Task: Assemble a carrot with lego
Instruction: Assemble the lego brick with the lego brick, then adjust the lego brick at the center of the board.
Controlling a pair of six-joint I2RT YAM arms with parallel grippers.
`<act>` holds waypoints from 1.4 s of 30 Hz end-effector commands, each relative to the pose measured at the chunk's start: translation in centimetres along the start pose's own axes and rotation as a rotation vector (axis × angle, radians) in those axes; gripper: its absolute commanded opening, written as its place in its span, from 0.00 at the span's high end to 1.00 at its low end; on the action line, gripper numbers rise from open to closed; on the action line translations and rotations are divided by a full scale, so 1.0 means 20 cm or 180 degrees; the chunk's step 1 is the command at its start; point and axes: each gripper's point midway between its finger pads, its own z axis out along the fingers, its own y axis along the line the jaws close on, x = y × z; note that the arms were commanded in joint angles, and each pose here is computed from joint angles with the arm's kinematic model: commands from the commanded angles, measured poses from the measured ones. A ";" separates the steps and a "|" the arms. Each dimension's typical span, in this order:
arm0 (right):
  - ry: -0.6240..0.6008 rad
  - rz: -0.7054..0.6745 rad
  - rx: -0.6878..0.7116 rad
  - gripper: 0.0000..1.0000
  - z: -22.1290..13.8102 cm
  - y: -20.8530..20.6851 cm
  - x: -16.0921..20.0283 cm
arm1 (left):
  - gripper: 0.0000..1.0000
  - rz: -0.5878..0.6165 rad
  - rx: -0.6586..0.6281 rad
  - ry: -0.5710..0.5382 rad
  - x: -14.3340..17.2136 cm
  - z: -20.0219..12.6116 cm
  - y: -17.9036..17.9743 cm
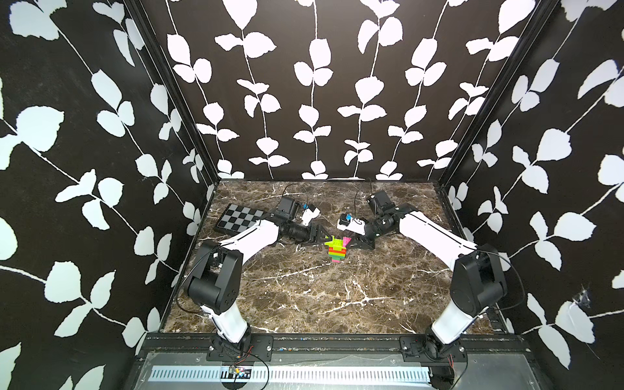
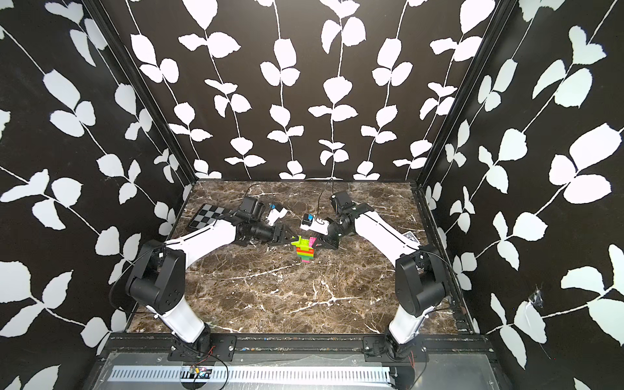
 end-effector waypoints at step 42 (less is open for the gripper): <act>-0.0063 0.0051 0.0167 0.19 0.01 0.02 -0.07 | 0.17 0.0225 -0.0055 -0.0228 -0.09 -0.12 -0.11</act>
